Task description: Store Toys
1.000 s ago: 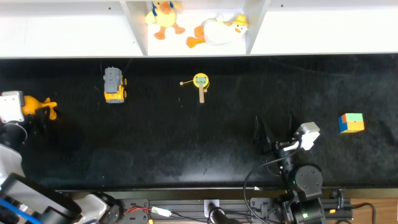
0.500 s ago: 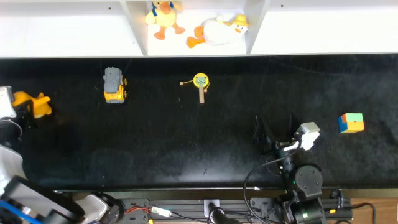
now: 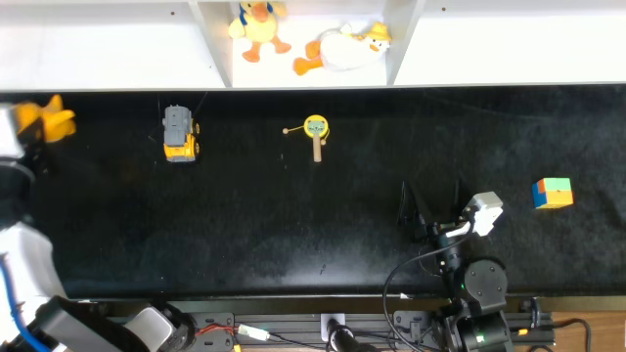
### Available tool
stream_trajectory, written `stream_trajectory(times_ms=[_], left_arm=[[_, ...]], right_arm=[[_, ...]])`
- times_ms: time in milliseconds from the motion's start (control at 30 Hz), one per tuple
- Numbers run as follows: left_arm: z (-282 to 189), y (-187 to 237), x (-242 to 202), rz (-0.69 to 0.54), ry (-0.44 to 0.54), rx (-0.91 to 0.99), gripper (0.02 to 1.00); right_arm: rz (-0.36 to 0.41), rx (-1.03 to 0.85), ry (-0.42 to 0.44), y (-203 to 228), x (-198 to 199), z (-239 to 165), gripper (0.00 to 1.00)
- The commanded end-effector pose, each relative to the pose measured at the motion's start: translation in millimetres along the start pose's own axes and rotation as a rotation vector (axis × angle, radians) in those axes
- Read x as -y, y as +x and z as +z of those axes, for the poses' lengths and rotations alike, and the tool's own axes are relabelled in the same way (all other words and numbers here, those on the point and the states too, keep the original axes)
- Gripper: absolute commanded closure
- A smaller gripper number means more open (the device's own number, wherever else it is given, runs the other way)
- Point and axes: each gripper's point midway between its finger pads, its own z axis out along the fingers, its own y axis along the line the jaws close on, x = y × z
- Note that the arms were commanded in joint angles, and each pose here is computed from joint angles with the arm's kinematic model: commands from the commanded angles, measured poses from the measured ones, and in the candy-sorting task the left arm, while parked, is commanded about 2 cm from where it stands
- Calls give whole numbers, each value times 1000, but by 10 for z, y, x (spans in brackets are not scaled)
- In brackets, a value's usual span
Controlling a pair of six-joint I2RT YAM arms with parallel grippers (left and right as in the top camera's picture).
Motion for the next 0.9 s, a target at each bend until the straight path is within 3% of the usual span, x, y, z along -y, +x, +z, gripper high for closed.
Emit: stream_trajectory(times_ms=[33, 367, 633, 900], left_arm=[[141, -342, 64, 65, -92, 9, 985], [569, -598, 55, 48, -49, 7, 982], [1014, -750, 186, 45, 63, 18, 982], [1209, -709, 124, -3, 61, 8, 985]], right_arm=[[-4, -7, -10, 45, -5, 4, 3], [-4, -7, -10, 45, -5, 4, 7], [-4, -7, -10, 45, -5, 4, 3], [-4, -7, -10, 45, -5, 4, 5]])
